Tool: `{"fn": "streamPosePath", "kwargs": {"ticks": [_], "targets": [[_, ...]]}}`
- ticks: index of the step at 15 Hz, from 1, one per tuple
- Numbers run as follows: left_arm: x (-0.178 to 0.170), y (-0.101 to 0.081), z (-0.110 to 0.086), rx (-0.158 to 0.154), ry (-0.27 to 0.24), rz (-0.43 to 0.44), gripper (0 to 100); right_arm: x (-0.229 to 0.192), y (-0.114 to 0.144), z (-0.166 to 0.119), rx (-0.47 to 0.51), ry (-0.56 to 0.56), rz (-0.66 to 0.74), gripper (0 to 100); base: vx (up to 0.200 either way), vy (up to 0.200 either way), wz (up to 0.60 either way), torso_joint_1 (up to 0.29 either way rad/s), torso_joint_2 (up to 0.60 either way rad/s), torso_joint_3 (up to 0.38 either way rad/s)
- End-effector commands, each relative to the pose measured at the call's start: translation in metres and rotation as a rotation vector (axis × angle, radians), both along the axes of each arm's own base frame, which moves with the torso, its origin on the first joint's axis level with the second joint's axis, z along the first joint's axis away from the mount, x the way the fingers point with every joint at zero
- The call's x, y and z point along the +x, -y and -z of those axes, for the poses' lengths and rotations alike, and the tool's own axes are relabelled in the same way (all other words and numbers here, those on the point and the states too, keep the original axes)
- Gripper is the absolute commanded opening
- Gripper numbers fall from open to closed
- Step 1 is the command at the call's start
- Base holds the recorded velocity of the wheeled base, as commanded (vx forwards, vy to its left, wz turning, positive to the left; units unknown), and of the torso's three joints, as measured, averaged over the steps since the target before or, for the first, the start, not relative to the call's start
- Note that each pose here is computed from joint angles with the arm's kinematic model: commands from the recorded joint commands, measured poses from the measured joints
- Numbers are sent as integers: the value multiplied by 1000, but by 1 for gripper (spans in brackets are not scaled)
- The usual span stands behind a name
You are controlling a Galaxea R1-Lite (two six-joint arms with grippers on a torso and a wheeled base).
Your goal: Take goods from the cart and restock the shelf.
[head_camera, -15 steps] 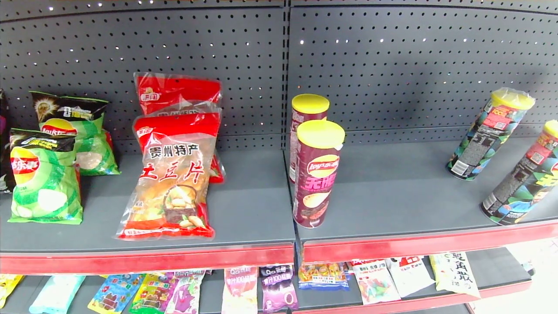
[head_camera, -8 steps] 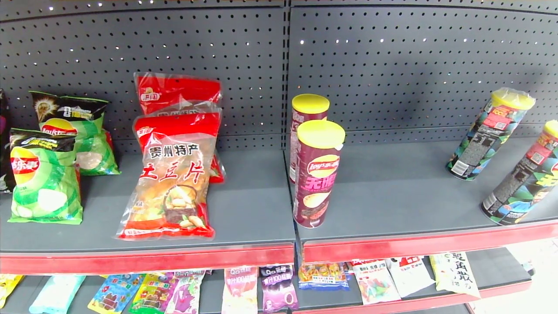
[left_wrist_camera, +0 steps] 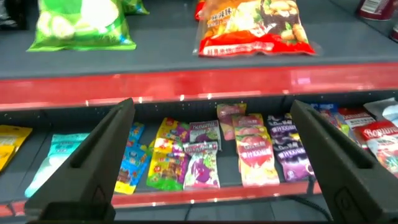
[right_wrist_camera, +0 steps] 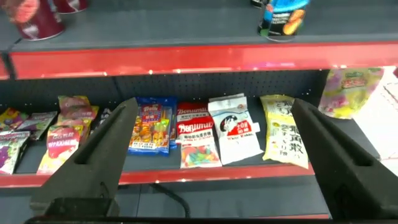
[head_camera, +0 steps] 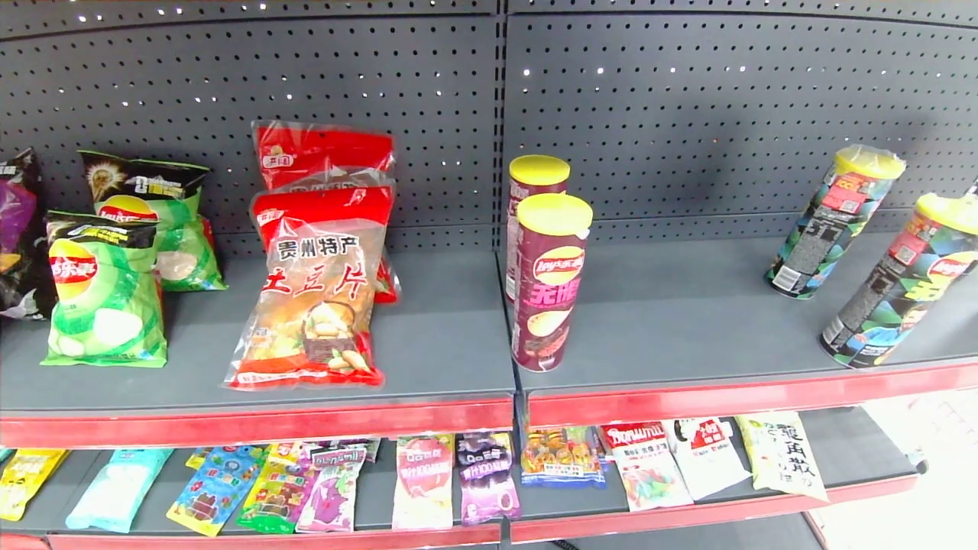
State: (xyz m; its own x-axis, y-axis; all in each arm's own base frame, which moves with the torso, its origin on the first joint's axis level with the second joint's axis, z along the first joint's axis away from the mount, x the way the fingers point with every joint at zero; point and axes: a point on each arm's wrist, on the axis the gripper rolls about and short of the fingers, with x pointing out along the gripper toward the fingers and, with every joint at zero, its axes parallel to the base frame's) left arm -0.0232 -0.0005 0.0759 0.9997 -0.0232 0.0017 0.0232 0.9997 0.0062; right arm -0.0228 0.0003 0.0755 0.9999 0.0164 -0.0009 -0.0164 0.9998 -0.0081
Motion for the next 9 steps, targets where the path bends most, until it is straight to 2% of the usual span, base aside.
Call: {"fn": "streamPosePath", "kwargs": {"ticks": [1,2,9], "targets": [[0,0,0,1,-3,0,100,0,0,0,-3,-1,0,100,0,0,0,0,0,0],[0,0,0,1,-3,0,100,0,0,0,-3,-1,0,100,0,0,0,0,0,0],[0,0,0,0,-3,0,100,0,0,0,-1,-1,0,100,0,-200,0,8,3,4]]}}
